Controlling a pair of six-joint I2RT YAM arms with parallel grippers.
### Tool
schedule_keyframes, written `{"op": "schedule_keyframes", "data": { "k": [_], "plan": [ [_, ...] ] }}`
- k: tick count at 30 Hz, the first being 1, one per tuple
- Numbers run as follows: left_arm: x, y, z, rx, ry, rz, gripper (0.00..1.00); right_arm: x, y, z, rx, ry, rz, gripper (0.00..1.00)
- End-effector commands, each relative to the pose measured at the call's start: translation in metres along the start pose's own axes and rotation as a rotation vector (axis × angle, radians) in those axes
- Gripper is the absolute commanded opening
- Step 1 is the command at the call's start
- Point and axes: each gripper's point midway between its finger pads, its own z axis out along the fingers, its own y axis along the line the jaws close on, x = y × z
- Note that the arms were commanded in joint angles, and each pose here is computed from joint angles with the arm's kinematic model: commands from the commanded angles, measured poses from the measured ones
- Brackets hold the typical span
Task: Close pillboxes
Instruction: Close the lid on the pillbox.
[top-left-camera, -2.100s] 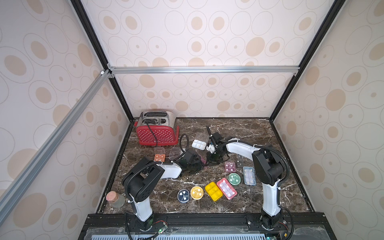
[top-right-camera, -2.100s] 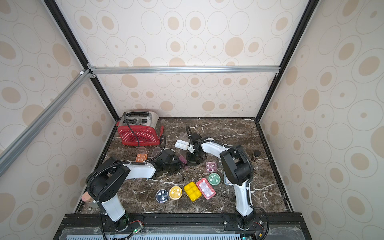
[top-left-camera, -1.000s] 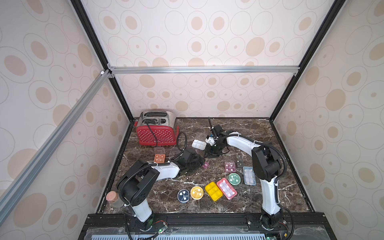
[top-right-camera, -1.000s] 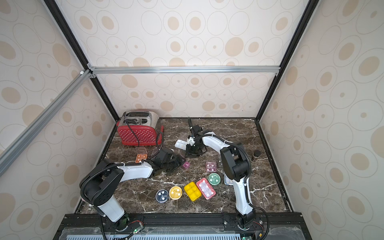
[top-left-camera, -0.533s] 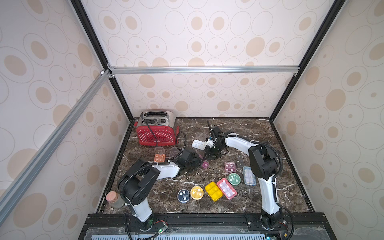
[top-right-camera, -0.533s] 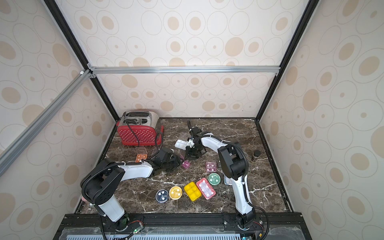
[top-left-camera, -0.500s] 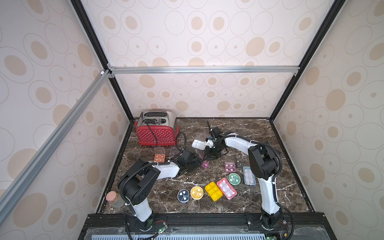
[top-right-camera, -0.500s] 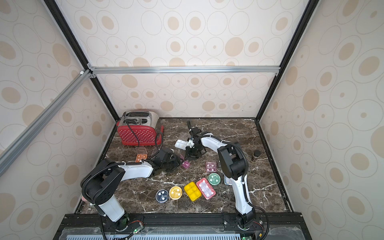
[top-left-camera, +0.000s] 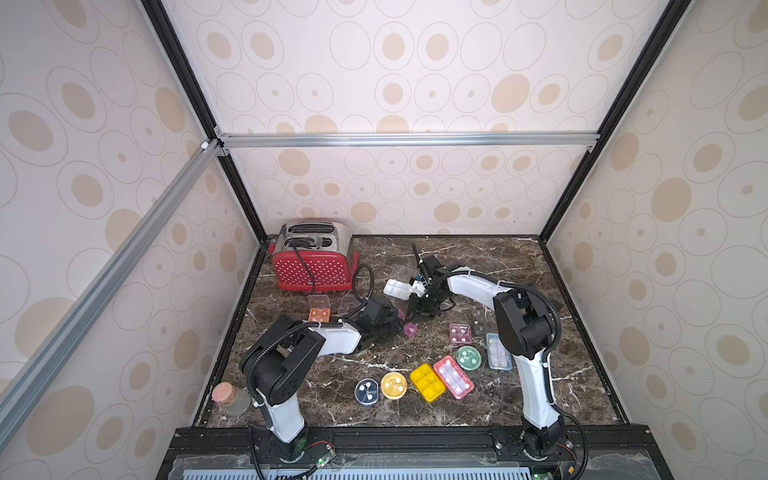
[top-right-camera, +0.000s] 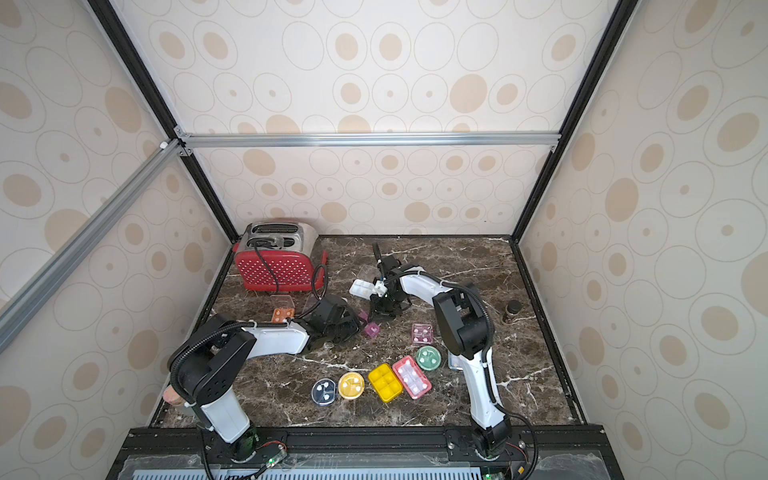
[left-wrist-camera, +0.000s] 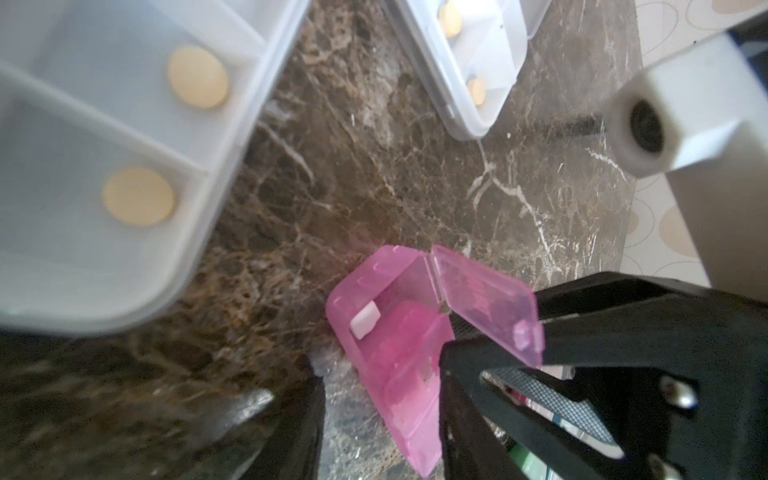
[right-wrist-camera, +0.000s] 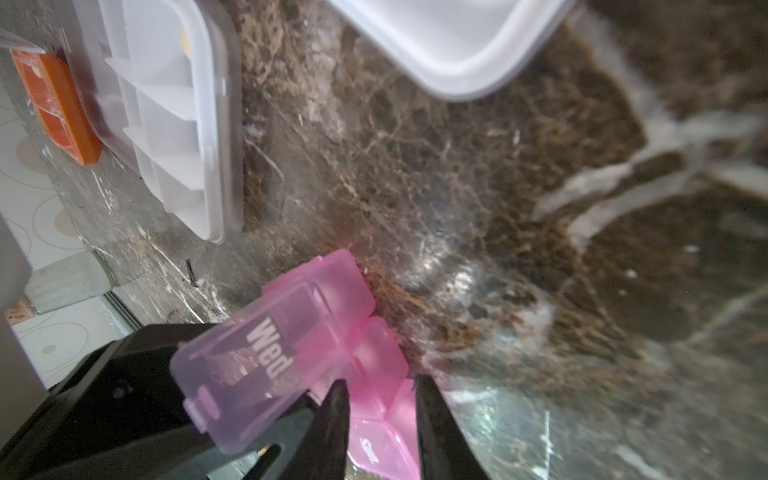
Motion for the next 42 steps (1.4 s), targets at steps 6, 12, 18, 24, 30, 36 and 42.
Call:
{"op": "schedule_keyframes", "data": {
  "k": [6,12,18,24,30,36,42],
  "plan": [
    [-0.002,0.004,0.005,-0.011,-0.001,-0.032,0.37,0.006,-0.003,0.01,0.007,0.03,0.006,0.27],
    [0.0,0.006,0.004,-0.012,0.006,-0.038,0.32,0.008,-0.005,0.011,0.015,0.032,0.012,0.26],
    [0.004,0.009,0.011,-0.014,0.023,-0.05,0.28,0.014,-0.008,0.012,0.024,0.035,0.024,0.25],
    [0.004,0.005,0.011,0.005,0.026,-0.048,0.25,0.016,-0.009,0.013,0.022,0.036,0.028,0.25],
    [0.005,0.01,0.008,-0.022,0.024,-0.038,0.21,0.016,-0.007,0.013,0.024,0.032,0.031,0.25],
    [0.008,0.009,0.013,-0.03,0.051,-0.021,0.21,0.016,-0.006,0.012,0.023,0.031,0.028,0.24],
    [0.009,0.011,0.015,-0.038,0.057,-0.009,0.18,0.016,-0.004,0.007,0.026,0.021,0.024,0.24]
  ]
}}
